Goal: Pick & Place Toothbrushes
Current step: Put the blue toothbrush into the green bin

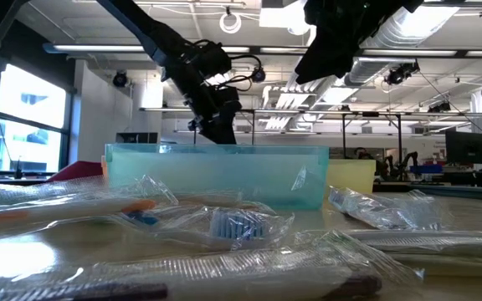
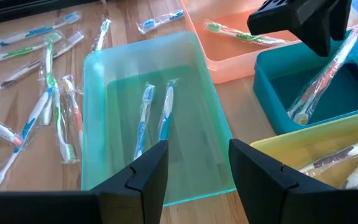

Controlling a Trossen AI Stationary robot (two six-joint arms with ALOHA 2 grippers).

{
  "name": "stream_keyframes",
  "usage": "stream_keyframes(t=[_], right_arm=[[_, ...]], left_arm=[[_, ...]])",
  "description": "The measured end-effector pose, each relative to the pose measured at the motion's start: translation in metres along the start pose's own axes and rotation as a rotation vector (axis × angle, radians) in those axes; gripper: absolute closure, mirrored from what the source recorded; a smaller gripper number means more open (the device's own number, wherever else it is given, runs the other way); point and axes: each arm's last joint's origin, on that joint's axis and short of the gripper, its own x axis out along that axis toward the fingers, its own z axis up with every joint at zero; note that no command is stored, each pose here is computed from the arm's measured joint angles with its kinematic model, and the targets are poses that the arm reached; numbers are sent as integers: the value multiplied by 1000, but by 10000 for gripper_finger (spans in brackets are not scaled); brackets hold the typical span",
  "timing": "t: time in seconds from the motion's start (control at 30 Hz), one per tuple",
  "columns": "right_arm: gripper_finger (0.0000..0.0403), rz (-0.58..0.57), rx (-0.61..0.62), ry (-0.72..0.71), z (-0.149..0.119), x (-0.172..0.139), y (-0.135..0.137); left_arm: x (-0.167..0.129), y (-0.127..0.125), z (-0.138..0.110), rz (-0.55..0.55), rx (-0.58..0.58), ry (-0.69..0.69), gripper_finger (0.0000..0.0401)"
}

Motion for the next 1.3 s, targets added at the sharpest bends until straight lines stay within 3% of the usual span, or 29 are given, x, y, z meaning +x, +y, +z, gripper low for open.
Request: stream_keyframes(t=[0.27, 0.37, 0.93, 1.3], right_arm=[[241, 0, 48, 0, 0, 0, 0], [241, 0, 57, 0, 0, 0, 0], [241, -58, 36, -28, 2, 0, -2], [241, -72, 38, -44, 3, 0, -2]], left_arm=[[7, -6, -18, -27, 35, -13, 245], [4, -9, -29, -60, 29, -102, 245], [-108, -6, -92, -66, 96, -375, 245], [-159, -29, -137, -163, 211, -535, 245]])
